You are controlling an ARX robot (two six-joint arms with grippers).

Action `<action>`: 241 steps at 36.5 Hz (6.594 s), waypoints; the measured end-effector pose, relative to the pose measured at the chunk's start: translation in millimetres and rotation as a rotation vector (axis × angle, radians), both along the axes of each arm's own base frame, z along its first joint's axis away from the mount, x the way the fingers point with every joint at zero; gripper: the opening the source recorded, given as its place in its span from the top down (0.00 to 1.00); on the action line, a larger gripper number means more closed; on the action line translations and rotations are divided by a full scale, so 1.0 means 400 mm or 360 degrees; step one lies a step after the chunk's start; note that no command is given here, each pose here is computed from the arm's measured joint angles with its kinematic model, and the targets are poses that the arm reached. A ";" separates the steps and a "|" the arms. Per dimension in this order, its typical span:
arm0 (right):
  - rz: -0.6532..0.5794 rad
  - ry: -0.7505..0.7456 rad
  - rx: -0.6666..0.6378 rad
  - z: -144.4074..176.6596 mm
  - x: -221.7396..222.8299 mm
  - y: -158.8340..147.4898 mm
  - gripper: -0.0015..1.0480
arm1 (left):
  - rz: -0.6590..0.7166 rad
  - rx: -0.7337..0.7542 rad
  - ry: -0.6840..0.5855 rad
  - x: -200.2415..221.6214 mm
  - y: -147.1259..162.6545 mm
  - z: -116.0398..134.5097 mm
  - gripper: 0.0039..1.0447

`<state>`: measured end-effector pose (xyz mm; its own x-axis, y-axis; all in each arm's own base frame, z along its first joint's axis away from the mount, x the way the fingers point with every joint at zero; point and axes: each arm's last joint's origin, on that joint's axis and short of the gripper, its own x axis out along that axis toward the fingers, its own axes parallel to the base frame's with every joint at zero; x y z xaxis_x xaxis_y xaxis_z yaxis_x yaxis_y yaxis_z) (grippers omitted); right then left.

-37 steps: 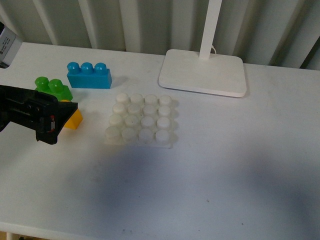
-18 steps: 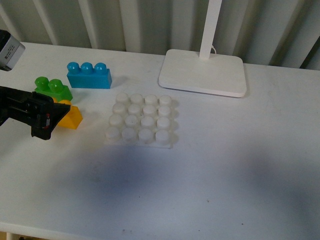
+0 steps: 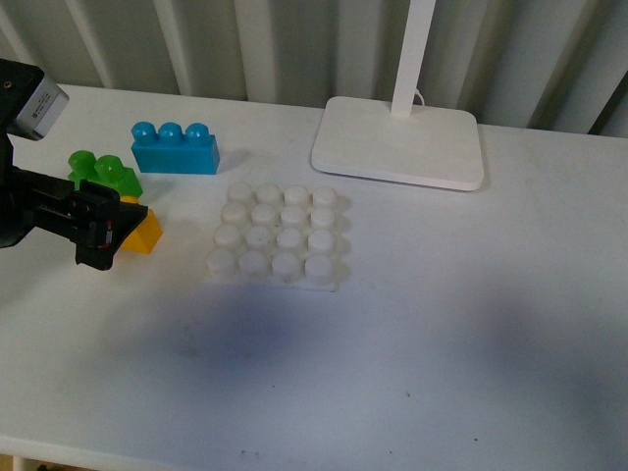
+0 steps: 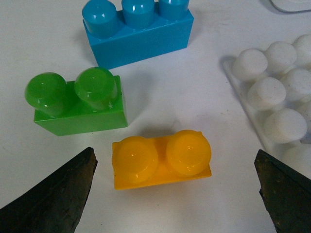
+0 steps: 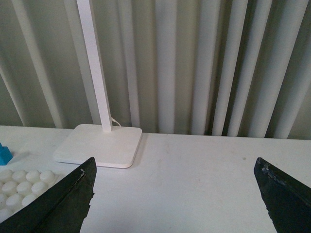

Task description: Insert yellow block into base center

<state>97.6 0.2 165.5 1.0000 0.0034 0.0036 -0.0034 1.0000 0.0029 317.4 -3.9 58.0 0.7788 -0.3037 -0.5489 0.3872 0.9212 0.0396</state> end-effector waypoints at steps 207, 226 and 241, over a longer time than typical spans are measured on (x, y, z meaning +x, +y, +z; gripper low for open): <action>0.0000 0.0000 0.0000 0.000 0.000 0.000 0.09 | 0.0204 -0.0172 0.0204 0.009 -0.429 -0.014 0.38; 0.0000 0.0000 0.0000 0.000 0.000 0.000 0.09 | 0.0160 -0.0144 0.0244 0.003 -0.429 -0.053 0.38; 0.0000 0.0000 0.0000 0.000 0.000 0.000 0.09 | 0.0166 -0.0155 0.0231 0.008 -0.426 -0.050 0.32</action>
